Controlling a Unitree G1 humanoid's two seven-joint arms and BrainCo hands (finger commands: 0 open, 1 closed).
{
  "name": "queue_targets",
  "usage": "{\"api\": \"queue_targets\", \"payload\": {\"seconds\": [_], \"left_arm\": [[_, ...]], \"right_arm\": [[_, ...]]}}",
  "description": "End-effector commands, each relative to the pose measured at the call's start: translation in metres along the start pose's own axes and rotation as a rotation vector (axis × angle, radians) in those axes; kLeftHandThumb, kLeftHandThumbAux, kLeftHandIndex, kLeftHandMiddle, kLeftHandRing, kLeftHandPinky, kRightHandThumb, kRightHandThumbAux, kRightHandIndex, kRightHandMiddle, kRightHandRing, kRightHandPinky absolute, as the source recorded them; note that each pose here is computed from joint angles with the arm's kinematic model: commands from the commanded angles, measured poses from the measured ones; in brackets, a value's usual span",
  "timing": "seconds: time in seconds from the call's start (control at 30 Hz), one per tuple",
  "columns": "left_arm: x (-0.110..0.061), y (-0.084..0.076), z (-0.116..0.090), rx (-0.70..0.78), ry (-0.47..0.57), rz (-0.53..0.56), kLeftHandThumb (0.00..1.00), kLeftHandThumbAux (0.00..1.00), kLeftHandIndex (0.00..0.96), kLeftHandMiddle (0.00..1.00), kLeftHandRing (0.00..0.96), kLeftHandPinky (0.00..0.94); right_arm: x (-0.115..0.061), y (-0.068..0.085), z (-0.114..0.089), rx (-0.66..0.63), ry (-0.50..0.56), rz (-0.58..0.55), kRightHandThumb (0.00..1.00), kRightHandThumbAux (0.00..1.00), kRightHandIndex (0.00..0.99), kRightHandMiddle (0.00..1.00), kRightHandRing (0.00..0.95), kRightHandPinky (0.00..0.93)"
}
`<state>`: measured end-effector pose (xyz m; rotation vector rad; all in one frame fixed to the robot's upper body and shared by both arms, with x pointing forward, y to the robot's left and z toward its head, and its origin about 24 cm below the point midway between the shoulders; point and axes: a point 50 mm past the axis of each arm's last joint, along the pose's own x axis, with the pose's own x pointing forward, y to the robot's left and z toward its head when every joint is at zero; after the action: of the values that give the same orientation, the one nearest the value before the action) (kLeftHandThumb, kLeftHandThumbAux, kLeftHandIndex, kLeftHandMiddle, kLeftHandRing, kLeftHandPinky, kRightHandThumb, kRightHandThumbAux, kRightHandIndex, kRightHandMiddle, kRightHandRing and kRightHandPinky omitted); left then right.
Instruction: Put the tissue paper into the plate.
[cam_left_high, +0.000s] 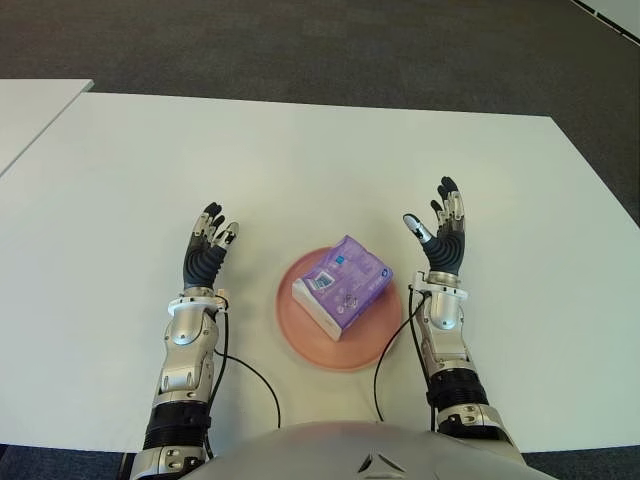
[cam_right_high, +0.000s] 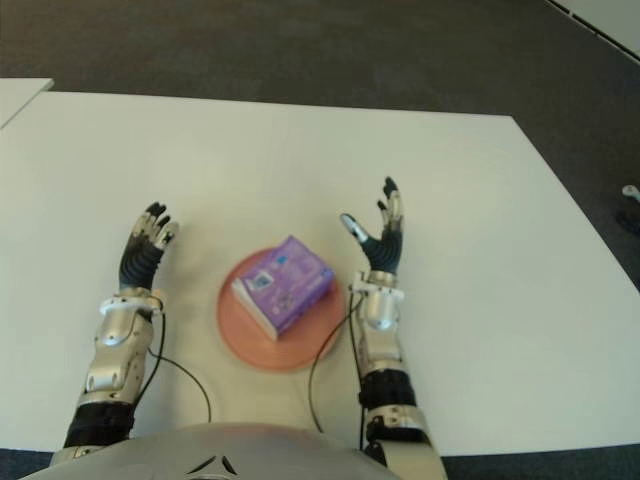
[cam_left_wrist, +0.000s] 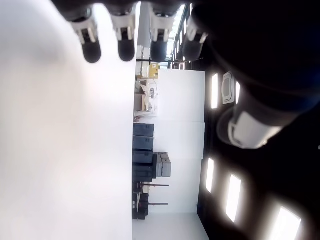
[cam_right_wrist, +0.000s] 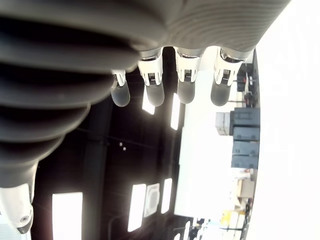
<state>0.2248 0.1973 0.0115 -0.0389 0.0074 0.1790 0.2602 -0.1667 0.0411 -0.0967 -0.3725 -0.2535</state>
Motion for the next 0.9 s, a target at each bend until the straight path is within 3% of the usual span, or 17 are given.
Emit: {"api": "queue_targets", "payload": {"seconds": [0.03, 0.67, 0.77, 0.8, 0.9], "left_arm": [[-0.002, 0.0, -0.004, 0.016, 0.022, -0.012, 0.0, 0.564, 0.0, 0.009, 0.0, 0.0], [-0.002, 0.0, -0.003, 0.016, 0.019, -0.012, 0.0, 0.566, 0.007, 0.007, 0.0, 0.0], [-0.003, 0.0, -0.003, 0.016, 0.017, -0.013, 0.0, 0.564, 0.007, 0.006, 0.0, 0.0], [-0.003, 0.0, -0.003, 0.015, 0.016, -0.013, 0.0, 0.563, 0.006, 0.006, 0.0, 0.0], [-0.003, 0.0, -0.003, 0.015, 0.014, -0.014, 0.0, 0.561, 0.005, 0.007, 0.0, 0.0]], "right_arm": [[-0.002, 0.0, -0.003, -0.011, 0.027, 0.0, 0.0, 0.575, 0.0, 0.0, 0.0, 0.0], [-0.001, 0.001, -0.003, -0.011, 0.027, 0.001, 0.0, 0.575, 0.0, 0.0, 0.0, 0.0], [-0.045, -0.021, -0.061, -0.044, 0.369, 0.221, 0.0, 0.612, 0.0, 0.0, 0.0, 0.0], [-0.056, -0.027, -0.073, -0.044, 0.448, 0.267, 0.0, 0.636, 0.0, 0.0, 0.0, 0.0], [-0.059, -0.03, -0.077, -0.032, 0.496, 0.301, 0.0, 0.668, 0.0, 0.0, 0.0, 0.0]]}}
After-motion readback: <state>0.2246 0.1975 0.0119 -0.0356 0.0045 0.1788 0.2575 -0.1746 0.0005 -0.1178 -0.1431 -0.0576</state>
